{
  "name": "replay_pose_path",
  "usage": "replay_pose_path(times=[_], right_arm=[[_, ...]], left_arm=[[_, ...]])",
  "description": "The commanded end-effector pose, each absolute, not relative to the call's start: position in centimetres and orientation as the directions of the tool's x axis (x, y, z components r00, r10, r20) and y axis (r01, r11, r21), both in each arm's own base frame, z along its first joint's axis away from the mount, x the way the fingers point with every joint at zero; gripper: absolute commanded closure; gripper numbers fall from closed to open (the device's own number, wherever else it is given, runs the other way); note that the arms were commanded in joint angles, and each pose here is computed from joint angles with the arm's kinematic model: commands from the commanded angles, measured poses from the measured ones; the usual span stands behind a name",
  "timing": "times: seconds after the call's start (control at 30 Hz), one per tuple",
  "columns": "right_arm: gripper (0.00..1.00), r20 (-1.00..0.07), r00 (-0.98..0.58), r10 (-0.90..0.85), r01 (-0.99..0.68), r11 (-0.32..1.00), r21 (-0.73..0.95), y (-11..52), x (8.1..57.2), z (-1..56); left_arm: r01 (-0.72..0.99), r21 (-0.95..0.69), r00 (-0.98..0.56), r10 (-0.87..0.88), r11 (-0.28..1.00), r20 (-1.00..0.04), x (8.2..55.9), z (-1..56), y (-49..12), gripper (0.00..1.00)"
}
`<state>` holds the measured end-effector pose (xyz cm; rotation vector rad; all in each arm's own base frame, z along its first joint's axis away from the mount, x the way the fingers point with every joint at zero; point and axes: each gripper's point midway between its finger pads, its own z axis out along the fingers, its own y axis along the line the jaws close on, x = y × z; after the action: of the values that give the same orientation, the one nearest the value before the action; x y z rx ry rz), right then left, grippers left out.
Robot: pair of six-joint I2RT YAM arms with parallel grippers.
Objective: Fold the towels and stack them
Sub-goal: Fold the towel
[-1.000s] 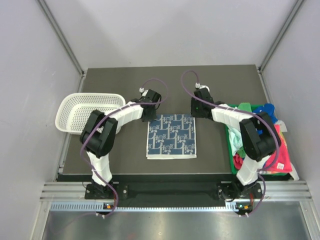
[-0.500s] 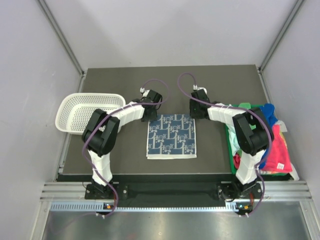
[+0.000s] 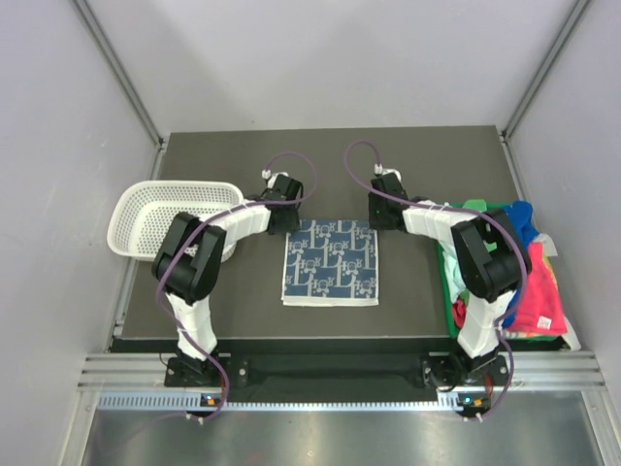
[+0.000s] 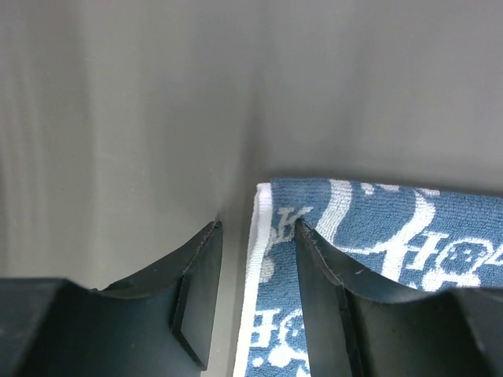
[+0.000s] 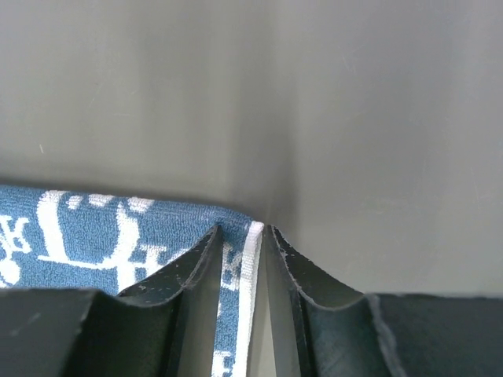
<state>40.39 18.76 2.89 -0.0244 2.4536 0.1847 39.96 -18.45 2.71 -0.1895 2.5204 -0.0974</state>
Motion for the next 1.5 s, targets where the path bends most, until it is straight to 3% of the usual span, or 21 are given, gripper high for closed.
replay_pose_path(times=[0.0, 0.6, 0.8, 1.33, 1.47], right_arm=[[0.73, -0.645, -0.764, 0.030, -0.078, 0.987, 0.139, 19.5, 41.1, 2.7], [0.80, -0.645, -0.764, 0.017, -0.083, 0.989, 0.125, 19.2, 41.3, 2.7], [0.80, -0.647, -0.762, 0.019, -0.083, 0.988, 0.127, 19.2, 41.4, 2.8], [0.80, -0.638, -0.769, 0.022, -0.084, 0.987, 0.135, 19.2, 41.0, 2.1], [0.81, -0.641, -0.767, 0.027, -0.085, 0.986, 0.143, 19.2, 40.8, 2.2]], left_arm=[[-0.102, -0.151, -0.775, -0.174, 0.983, -0.607, 40.7, 4.2, -18.2, 0.53], [-0.013, -0.284, -0.696, -0.212, 0.959, -0.686, 41.5, 6.9, -19.0, 0.51], [-0.033, -0.249, -0.718, -0.196, 0.968, -0.668, 42.0, 6.0, -18.6, 0.51], [-0.035, -0.257, -0.737, -0.198, 0.966, -0.647, 42.4, 2.7, -19.1, 0.59], [-0.035, -0.255, -0.745, -0.195, 0.966, -0.638, 42.3, 2.2, -19.1, 0.66]])
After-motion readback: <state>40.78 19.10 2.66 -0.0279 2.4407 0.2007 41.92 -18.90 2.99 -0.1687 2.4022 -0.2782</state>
